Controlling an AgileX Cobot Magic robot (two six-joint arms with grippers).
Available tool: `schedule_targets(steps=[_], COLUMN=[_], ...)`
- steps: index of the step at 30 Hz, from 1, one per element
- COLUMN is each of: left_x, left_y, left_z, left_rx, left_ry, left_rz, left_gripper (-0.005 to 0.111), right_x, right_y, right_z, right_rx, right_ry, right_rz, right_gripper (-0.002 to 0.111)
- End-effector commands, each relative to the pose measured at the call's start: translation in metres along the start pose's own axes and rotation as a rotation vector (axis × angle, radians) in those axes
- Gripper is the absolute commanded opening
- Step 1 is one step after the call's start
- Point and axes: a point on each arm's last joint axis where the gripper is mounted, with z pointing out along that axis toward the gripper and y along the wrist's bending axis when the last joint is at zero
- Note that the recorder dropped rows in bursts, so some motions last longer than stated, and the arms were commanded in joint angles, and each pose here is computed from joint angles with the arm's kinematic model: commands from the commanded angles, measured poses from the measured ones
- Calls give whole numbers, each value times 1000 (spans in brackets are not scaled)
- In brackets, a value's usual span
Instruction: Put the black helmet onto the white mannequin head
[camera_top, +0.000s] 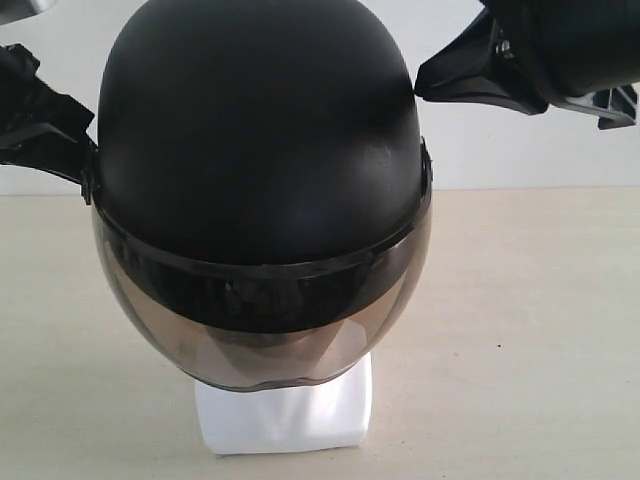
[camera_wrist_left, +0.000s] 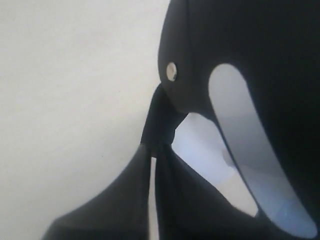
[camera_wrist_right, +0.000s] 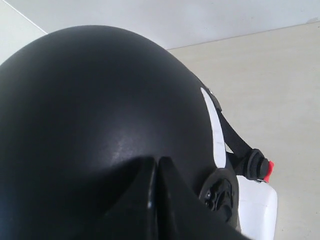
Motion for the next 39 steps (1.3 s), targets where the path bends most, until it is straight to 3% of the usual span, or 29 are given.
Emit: schedule_targets(steps=[1, 11, 21, 25, 31, 34, 36, 39], left_x=[0, 7, 15, 23, 49, 68, 82, 101], left_y=[-3, 4, -12, -29, -54, -65, -72, -83], left_z=[-5, -39, -88, -110, -132, -129, -121, -119], left_rx=[12, -44, -107, -101, -92, -43, -35, -16], left_ry=[3, -69, -221, -299, -441, -490, -509, -517], left_rz=[-10, -55, -66, -109, -123, -147, -95, -64], left_gripper=[4, 4, 4, 4, 4, 4, 4, 4], right_x=[2, 1, 0, 9, 17, 29, 41, 57], right_y=[3, 4, 10, 4, -3, -16, -29, -38], right_z=[-2, -10, -53, -89, -154, -172, -175, -174], right_rx=[-12, 6, 90, 253, 481, 639, 717, 725], right_ry=[17, -5, -110, -95, -234, -157, -112, -37], right_rz=[-18, -56, -180, -339, -472, -498, -513, -474], right_gripper=[0, 0, 0, 0, 0, 0, 0, 0])
